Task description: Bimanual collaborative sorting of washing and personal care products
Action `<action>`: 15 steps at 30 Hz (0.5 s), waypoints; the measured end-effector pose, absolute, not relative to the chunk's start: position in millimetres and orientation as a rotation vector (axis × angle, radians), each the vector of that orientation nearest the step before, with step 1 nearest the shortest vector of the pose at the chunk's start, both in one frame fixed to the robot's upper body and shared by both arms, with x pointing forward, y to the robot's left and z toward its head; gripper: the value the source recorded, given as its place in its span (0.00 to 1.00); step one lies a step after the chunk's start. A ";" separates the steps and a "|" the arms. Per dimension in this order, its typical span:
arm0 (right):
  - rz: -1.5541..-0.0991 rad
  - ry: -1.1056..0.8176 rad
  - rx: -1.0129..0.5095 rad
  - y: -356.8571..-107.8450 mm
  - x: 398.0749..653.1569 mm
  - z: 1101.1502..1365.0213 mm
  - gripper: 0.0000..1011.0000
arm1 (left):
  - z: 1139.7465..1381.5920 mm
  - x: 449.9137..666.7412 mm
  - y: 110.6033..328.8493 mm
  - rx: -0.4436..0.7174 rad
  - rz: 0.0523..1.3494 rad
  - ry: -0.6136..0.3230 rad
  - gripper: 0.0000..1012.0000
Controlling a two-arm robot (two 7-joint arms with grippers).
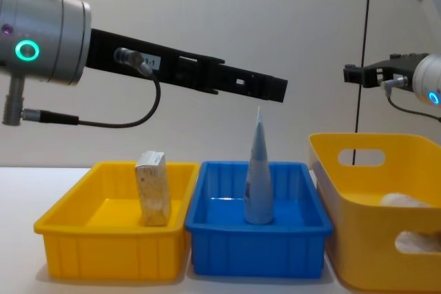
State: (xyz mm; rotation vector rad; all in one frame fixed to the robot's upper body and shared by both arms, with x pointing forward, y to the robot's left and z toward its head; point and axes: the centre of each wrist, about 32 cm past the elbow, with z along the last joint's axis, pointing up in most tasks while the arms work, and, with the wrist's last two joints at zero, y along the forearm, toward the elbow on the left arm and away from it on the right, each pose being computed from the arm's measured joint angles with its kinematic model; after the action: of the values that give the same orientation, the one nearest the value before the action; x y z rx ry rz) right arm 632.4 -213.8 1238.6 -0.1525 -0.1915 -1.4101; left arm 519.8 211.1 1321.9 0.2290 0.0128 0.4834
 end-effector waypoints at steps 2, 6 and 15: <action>-1.409 -0.192 -0.152 -213.9 632.4 1238.8 0.87 | 1321.9 519.7 211.0 0.229 0.483 0.013 0.99; -1.391 -0.193 -0.146 -215.8 629.0 1239.3 0.99 | 1321.9 519.8 211.1 0.229 0.483 0.013 0.99; -1.318 -0.181 -0.131 -224.9 617.3 1240.1 0.99 | 1321.9 519.7 211.0 0.229 0.483 0.013 0.99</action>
State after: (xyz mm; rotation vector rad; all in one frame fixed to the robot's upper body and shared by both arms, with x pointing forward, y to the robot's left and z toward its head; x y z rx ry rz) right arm 617.3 -224.9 1240.1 -0.1305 -0.1809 -1.3183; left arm 519.7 211.0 1321.9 0.2289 0.0129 0.4834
